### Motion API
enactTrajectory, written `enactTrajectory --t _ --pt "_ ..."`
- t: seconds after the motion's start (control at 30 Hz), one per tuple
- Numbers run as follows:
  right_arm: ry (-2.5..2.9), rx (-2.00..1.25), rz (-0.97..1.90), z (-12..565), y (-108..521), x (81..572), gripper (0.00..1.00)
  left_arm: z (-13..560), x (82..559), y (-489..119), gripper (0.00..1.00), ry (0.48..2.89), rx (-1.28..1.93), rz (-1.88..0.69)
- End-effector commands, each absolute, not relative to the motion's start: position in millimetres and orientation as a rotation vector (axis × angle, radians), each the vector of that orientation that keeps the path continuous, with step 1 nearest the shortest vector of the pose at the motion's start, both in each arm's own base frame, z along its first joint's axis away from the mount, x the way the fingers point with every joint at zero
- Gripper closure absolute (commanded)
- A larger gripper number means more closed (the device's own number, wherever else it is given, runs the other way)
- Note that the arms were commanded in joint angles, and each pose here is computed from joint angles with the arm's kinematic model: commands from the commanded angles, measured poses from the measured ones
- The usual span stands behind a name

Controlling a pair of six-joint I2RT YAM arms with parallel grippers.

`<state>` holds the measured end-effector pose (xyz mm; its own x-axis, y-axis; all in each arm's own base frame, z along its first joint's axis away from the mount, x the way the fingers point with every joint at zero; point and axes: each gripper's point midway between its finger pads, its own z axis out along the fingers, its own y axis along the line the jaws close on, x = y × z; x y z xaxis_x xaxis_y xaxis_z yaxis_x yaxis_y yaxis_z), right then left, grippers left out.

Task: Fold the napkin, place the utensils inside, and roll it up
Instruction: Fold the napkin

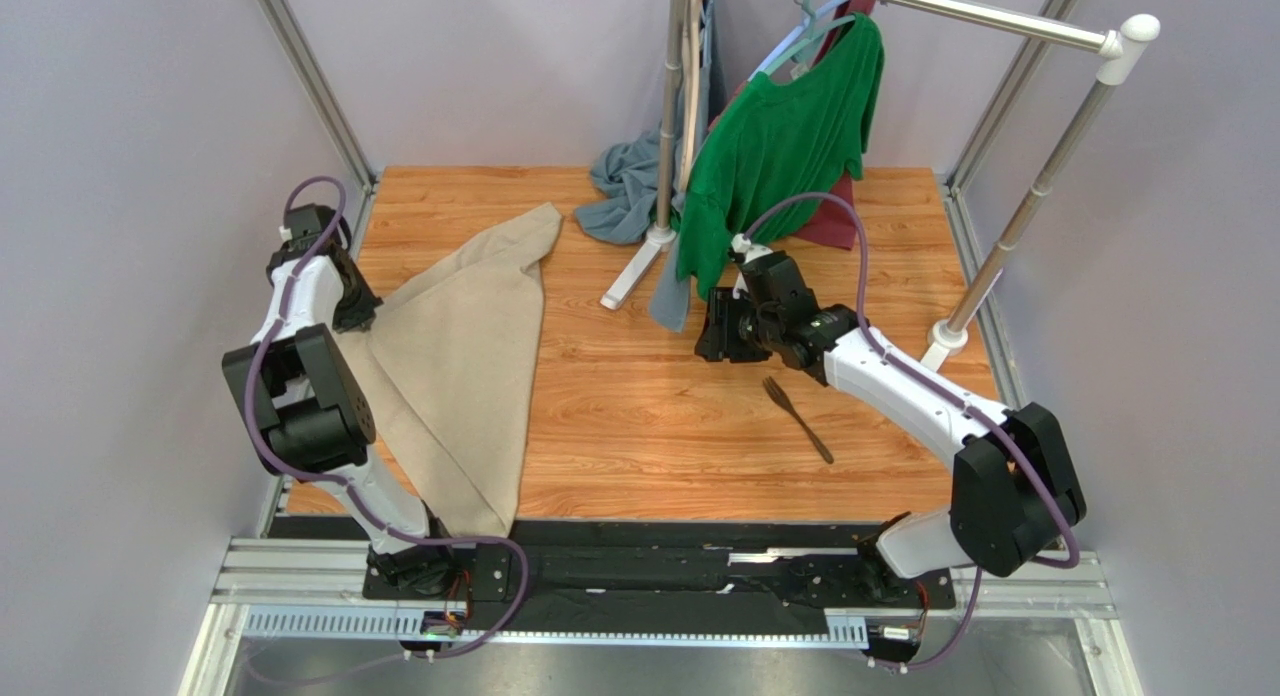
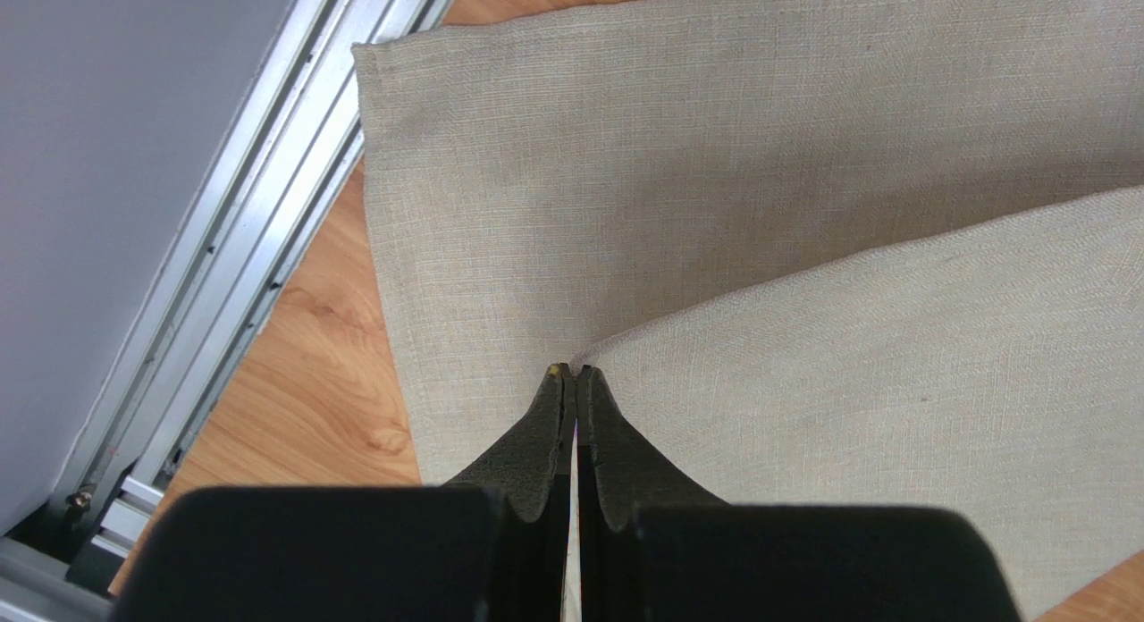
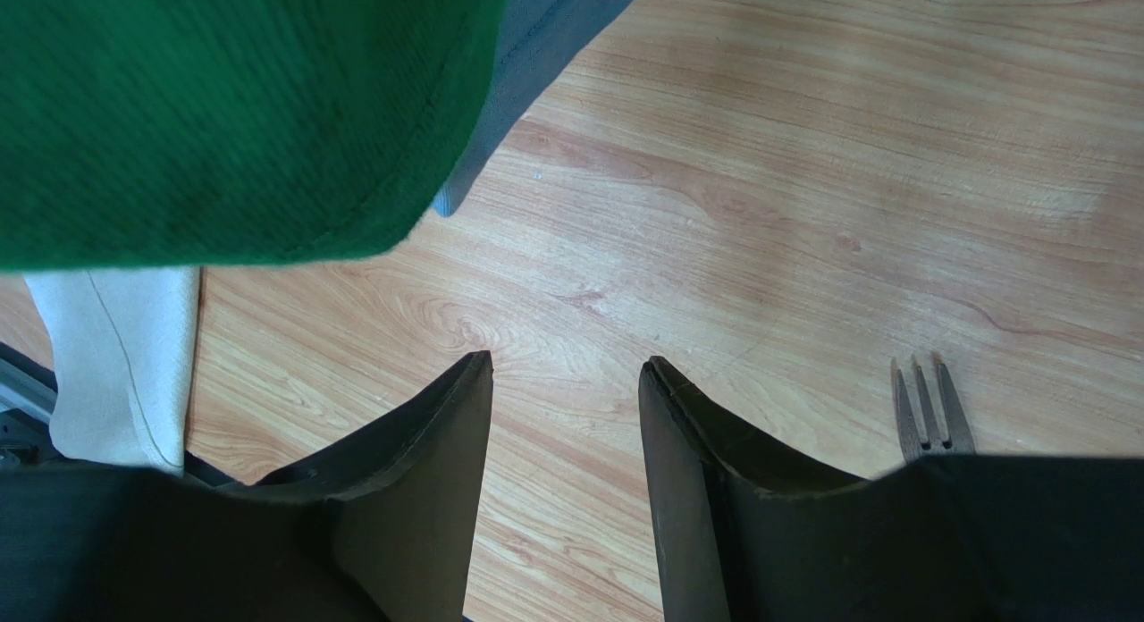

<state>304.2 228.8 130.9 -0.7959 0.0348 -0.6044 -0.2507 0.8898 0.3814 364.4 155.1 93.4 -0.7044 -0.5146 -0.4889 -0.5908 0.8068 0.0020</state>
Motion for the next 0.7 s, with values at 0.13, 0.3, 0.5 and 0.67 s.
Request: enactTrajectory --t 0.13,0.3,0.5,0.67 --pt "2.384 -0.16 0.641 148.1 238.8 316.3 0.52 116.7 361.3 168.9 1.0 2.416 -0.855 0.218" --pt "2.387 -0.161 0.643 147.1 240.0 316.5 0.52 127.2 353.5 179.8 1.0 2.339 -0.918 0.254" --pt "2.4 -0.165 0.656 142.4 242.6 316.8 0.52 106.6 332.8 185.5 1.0 2.304 -1.05 0.245" --pt "2.393 -0.168 0.673 142.5 245.5 317.8 0.52 99.5 326.9 196.3 1.0 2.292 -1.107 0.257"
